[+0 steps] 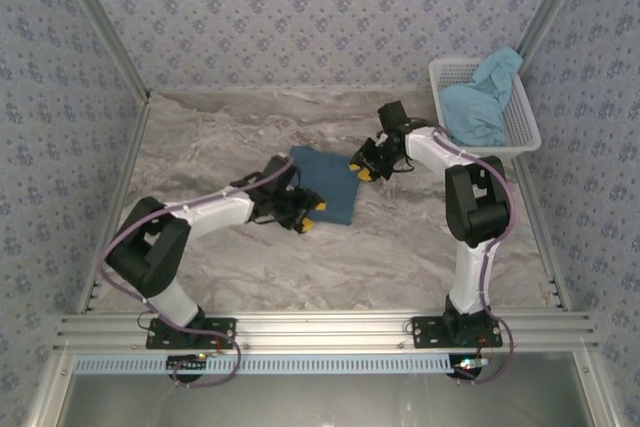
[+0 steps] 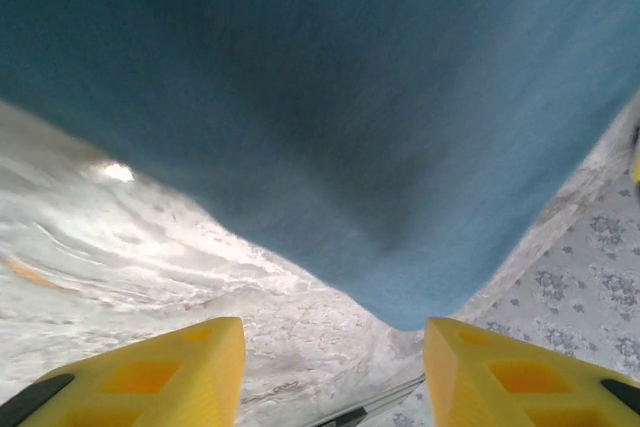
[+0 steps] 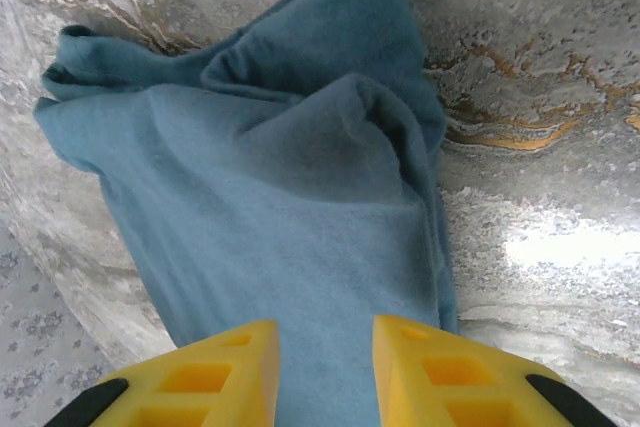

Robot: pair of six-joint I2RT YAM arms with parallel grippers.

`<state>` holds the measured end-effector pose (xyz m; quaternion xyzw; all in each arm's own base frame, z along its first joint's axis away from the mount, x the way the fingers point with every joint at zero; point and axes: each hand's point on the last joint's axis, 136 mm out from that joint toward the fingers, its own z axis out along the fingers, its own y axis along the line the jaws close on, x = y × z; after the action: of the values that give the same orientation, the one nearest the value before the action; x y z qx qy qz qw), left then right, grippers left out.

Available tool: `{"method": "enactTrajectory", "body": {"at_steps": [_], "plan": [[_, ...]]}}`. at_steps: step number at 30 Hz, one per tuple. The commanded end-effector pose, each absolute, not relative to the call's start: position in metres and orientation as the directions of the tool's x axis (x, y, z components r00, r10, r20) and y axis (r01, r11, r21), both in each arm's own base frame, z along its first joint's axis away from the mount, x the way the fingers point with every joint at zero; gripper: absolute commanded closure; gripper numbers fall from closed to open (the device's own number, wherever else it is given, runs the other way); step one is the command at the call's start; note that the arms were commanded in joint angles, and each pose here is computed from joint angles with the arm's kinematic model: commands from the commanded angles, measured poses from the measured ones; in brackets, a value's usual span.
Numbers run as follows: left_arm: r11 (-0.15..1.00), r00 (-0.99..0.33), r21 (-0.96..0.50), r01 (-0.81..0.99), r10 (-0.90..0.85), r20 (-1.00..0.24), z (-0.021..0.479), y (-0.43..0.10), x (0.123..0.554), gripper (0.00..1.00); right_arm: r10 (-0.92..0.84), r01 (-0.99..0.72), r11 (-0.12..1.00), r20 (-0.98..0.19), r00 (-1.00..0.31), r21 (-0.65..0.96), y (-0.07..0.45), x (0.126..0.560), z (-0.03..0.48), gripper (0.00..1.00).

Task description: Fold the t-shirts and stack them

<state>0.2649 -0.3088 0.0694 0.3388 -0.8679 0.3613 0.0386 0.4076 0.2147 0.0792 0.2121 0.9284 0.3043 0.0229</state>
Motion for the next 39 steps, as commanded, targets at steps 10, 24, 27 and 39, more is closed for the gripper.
{"method": "enactTrajectory", "body": {"at_steps": [10,24,27,39], "plan": [[0.123,-0.439,-0.623,-0.772,-0.813,0.383,0.045,-0.329,0.299,0.37,0.387,0.304,0.725,0.0,-0.922,0.618,0.188,0.374,0.143,0.66],[-0.03,-0.248,-0.644,-0.765,-0.908,0.338,0.023,-0.285,0.382,0.8,0.409,0.286,0.7,-0.039,-0.912,0.654,0.169,0.324,0.193,0.67],[-0.04,-0.213,-0.647,-0.761,-0.927,0.308,0.021,-0.249,0.411,0.81,0.417,0.293,0.696,-0.037,-0.908,0.656,0.166,0.316,0.194,0.67],[0.215,-0.407,-0.629,-0.747,-0.896,0.176,0.022,-0.065,0.496,0.81,0.446,0.31,0.688,-0.044,-0.894,0.656,0.158,0.301,0.191,0.67]]}}
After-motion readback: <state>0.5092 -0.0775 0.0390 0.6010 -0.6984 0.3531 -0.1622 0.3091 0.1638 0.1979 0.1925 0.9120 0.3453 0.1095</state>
